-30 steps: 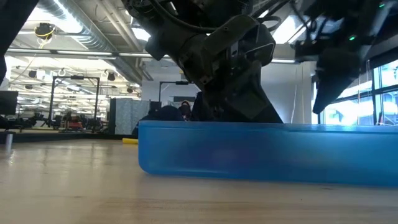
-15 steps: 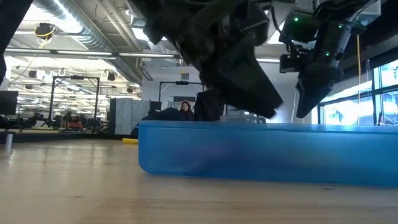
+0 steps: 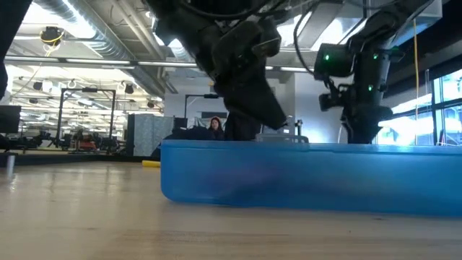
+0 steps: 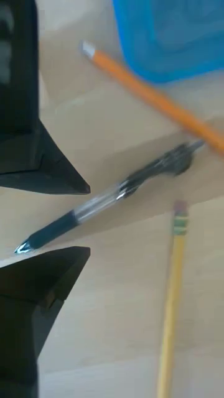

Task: Pick & place school supplies into a supply box
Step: Put the top right black pen into the blue supply box

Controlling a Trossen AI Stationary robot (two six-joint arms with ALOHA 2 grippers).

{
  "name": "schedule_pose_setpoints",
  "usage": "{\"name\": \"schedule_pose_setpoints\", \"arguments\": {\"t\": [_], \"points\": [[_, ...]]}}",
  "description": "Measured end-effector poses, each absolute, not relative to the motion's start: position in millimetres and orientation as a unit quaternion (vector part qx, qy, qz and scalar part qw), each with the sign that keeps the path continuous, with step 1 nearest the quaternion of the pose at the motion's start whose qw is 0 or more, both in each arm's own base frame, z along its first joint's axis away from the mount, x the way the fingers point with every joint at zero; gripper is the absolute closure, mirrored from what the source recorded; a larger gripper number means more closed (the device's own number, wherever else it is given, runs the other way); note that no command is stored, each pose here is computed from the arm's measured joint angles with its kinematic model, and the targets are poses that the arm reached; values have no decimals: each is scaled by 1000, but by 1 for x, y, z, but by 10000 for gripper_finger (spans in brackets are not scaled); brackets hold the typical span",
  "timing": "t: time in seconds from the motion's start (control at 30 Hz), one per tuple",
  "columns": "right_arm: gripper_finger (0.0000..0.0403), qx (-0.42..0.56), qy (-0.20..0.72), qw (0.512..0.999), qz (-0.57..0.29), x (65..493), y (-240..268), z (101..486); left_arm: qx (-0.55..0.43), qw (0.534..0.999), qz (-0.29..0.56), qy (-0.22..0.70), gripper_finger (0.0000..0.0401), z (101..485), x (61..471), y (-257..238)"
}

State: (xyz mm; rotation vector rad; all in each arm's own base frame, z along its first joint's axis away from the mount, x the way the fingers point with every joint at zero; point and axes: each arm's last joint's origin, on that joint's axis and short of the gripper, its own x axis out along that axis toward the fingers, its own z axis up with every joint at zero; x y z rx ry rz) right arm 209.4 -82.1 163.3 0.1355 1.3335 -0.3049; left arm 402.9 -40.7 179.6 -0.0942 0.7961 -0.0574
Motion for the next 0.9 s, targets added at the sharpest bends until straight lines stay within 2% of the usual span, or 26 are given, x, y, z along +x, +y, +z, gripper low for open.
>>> {"name": "schedule_pose_setpoints", "arguments": {"t": [0.73, 0.9], "points": [[252, 60, 699, 706, -100, 202, -105, 129, -18, 917, -36, 397, 250, 171, 396, -36], [280, 64, 703, 702, -95, 202, -105, 127, -20, 907, -25, 421, 249, 169, 392, -26]]}}
